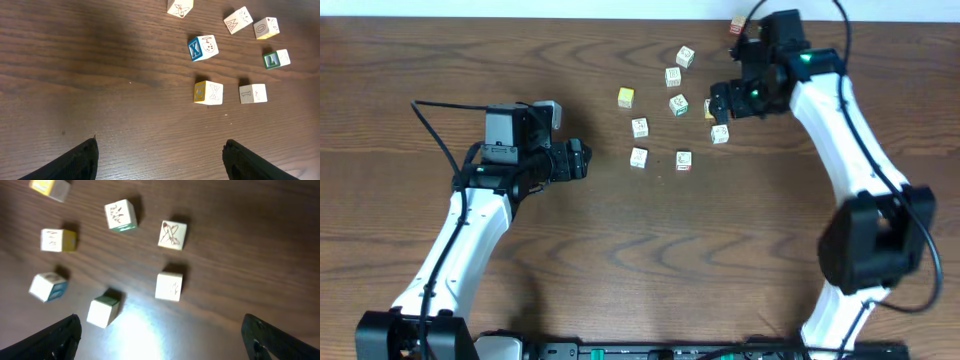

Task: Lift 3 blocks
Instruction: 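Raise both arms and move the grippers toward the block cluster, then close the right gripper on the green-lettered J block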

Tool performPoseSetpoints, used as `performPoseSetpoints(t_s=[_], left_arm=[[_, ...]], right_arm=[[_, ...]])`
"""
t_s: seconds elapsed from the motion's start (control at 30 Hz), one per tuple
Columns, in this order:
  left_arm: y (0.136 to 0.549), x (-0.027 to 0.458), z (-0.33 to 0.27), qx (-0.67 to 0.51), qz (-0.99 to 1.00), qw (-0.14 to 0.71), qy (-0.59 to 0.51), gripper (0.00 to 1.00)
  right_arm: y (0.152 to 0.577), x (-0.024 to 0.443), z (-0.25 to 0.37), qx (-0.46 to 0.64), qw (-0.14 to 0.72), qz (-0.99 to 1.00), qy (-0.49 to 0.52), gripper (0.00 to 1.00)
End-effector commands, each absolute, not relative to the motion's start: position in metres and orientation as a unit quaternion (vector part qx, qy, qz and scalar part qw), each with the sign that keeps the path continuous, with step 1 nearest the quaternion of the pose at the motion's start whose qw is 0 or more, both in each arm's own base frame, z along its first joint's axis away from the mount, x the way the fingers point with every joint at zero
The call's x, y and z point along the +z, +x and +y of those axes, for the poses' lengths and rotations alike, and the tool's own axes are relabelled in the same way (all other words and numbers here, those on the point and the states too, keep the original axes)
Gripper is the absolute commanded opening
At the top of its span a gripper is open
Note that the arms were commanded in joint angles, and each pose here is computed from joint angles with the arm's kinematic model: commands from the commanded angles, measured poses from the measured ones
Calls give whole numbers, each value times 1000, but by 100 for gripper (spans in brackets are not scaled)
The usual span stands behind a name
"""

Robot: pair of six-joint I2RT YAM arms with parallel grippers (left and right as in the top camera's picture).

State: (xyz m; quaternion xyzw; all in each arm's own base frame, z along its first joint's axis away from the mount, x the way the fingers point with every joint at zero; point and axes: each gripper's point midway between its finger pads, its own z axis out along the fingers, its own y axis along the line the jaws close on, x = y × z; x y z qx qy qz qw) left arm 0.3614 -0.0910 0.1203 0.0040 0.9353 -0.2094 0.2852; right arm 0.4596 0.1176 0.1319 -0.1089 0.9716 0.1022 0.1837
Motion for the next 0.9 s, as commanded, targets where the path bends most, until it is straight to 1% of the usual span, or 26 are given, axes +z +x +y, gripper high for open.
performPoseSetpoints(t_s=[0.0,0.03,0.07,0.23,0.4,0.5,0.7,0.77,0.87], left_arm=[[370,129,-87,-198,933,300,12,80],[370,129,-87,-197,933,301,12,80],[371,130,-87,-197,933,302,12,80],[375,137,-87,-197,930,311,13,80],[379,133,-94,-191,933,304,21,80],[379,124,-103,-192,937,291,29,80],[375,103,-116,-184,946,264,43,80],[373,98,-120,-184,948,257,48,80],[370,95,-124,-185,949,249,52,80]], right_arm=[[480,117,120,81,180,974,-113,99],[484,109,121,80,174,975,-113,99],[487,102,123,80,168,976,-113,96],[503,75,130,66,154,979,-115,87],[509,46,142,65,142,980,-124,88],[503,32,149,64,125,982,-128,84],[502,31,154,40,129,981,-139,83],[502,30,155,40,128,981,-140,80],[505,30,152,33,133,981,-139,73]])
